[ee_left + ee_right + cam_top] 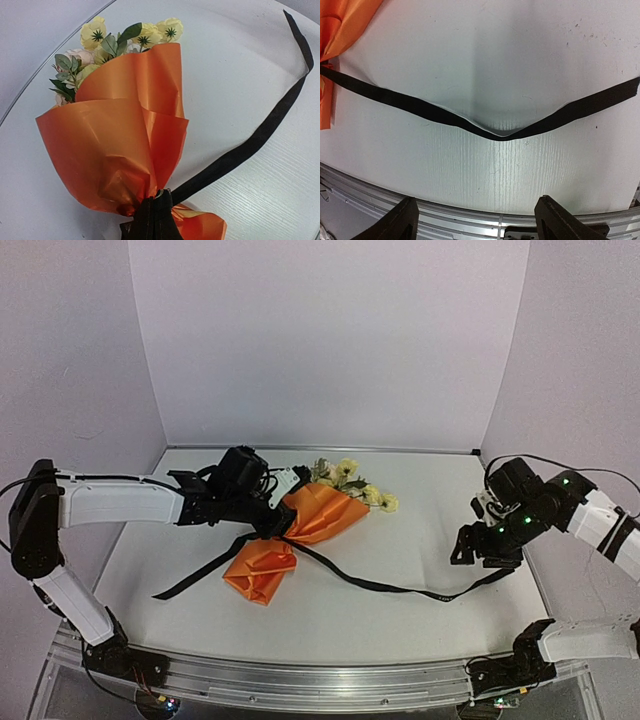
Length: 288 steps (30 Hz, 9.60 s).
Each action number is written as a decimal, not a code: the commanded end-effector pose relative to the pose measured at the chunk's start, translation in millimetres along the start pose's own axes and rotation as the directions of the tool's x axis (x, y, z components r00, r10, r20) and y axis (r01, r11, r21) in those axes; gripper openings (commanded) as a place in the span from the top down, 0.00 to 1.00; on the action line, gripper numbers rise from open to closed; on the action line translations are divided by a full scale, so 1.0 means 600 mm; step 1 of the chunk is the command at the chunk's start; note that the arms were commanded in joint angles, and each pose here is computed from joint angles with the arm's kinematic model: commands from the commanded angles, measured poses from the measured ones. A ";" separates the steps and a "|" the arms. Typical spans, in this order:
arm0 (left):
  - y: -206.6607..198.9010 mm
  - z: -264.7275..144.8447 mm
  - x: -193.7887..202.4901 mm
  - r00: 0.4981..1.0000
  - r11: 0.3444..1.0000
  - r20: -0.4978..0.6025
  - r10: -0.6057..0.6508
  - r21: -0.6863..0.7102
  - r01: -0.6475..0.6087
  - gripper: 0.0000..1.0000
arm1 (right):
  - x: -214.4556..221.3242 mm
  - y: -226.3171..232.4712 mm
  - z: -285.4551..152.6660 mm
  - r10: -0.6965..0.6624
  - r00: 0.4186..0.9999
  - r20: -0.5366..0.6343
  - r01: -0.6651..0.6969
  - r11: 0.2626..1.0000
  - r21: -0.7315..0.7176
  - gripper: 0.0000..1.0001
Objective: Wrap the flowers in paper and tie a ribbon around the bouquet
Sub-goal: Pick up the right side of the half-tied ribbon from the center of the board, then place the left side of the half-tied ribbon on the folded bouquet, then pass from the right arm to the left, then pick up the left side of the half-tied ribbon from the folded bouquet.
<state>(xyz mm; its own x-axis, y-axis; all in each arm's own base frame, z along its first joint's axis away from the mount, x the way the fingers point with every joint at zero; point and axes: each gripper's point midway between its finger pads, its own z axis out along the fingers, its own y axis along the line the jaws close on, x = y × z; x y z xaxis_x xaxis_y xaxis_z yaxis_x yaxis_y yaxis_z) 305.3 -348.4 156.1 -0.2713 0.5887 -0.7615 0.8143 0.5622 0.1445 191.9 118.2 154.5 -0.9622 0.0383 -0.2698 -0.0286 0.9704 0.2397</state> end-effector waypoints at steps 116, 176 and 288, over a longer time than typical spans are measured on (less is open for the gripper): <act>-0.226 -0.009 -0.082 0.936 0.833 0.334 0.114 0.481 -0.273 1.00 | -0.208 0.096 0.159 0.379 0.909 0.174 -0.391 0.920 0.041 1.00; -0.152 -0.096 -0.202 0.842 0.903 0.538 0.024 0.350 -0.249 0.35 | -0.221 0.397 0.016 -0.204 0.971 -0.129 0.091 0.806 -0.585 1.00; -0.113 -0.236 -0.145 0.856 0.601 -0.242 -0.456 0.626 0.497 1.00 | -0.134 0.332 0.133 -0.254 0.966 0.047 0.256 0.923 -0.288 1.00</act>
<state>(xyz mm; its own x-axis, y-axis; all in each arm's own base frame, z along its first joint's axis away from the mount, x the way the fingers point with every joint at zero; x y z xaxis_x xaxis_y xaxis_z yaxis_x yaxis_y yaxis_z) 240.9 -353.4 269.6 -0.6935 0.3893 -0.6062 0.7190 0.4272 -0.5482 276.4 321.8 141.3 -0.9250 -0.1542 -0.3472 -0.3040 0.8486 0.4330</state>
